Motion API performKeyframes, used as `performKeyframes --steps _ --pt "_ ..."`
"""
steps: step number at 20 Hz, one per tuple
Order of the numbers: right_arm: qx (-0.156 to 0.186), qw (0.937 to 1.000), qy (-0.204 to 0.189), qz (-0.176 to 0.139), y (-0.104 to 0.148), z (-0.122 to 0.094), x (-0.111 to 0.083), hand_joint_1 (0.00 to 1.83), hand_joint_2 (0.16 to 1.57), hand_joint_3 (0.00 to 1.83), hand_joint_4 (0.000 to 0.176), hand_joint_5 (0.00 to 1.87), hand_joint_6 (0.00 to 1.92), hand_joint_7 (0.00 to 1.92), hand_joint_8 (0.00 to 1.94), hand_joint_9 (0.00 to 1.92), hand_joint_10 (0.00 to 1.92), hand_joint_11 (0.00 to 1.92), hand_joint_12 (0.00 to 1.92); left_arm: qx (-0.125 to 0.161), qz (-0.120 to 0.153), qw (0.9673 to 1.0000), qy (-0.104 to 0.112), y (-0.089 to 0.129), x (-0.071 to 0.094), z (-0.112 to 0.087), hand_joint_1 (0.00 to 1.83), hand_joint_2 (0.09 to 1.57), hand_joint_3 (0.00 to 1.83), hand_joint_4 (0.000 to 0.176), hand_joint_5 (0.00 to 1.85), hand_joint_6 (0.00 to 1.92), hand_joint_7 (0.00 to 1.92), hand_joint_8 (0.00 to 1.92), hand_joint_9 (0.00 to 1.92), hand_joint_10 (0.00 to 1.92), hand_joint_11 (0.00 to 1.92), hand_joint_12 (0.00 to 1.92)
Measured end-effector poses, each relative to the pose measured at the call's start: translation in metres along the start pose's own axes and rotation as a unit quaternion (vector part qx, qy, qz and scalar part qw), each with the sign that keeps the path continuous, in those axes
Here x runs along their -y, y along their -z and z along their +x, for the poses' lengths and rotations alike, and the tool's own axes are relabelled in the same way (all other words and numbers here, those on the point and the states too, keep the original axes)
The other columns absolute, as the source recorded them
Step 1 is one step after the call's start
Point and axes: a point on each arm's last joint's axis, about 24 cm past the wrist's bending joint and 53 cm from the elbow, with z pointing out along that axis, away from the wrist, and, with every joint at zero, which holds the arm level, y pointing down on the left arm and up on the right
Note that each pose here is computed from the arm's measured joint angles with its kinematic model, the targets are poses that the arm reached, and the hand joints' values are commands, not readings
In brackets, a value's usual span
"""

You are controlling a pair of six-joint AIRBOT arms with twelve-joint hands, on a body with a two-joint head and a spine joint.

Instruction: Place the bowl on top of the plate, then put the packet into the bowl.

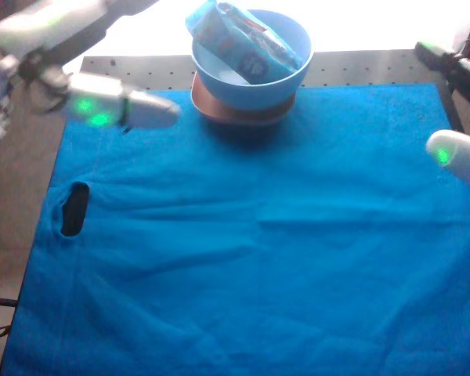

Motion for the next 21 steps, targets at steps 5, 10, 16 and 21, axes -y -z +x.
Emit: performKeyframes --steps 5,10,16,21 --pt "0.013 0.9996 0.017 -0.018 0.012 -0.020 -0.020 0.30 1.31 0.00 0.134 0.00 0.00 0.00 0.00 0.00 0.00 0.00 0.00 0.034 -0.035 0.9966 0.067 0.083 -0.021 0.013 0.84 0.81 0.00 0.176 0.00 0.00 0.00 0.00 0.00 0.00 0.00 0.00" --pt "0.012 0.9993 0.028 0.023 0.031 -0.027 -0.008 0.26 1.18 0.00 0.176 0.00 0.00 0.00 0.00 0.00 0.00 0.00 0.00 0.064 -0.063 0.9858 0.142 0.135 -0.030 0.040 0.72 0.81 0.00 0.080 0.00 0.00 0.00 0.00 0.00 0.00 0.00 0.00" --pt "0.024 0.9982 0.018 0.052 0.045 -0.025 0.007 0.06 1.20 0.00 0.144 0.00 0.00 0.00 0.00 0.00 0.00 0.00 0.00 0.085 -0.049 0.9793 0.177 0.148 -0.021 0.048 0.63 0.84 0.01 0.124 0.00 0.00 0.00 0.00 0.00 0.00 0.05 0.02" --pt "0.031 0.9985 0.016 0.043 0.046 -0.027 0.003 0.07 1.21 0.01 0.152 0.00 0.00 0.00 0.00 0.00 0.00 0.00 0.00 0.106 -0.036 0.9781 0.176 0.151 -0.017 0.036 0.61 0.87 0.01 0.142 0.00 0.00 0.00 0.00 0.00 0.00 0.04 0.02"
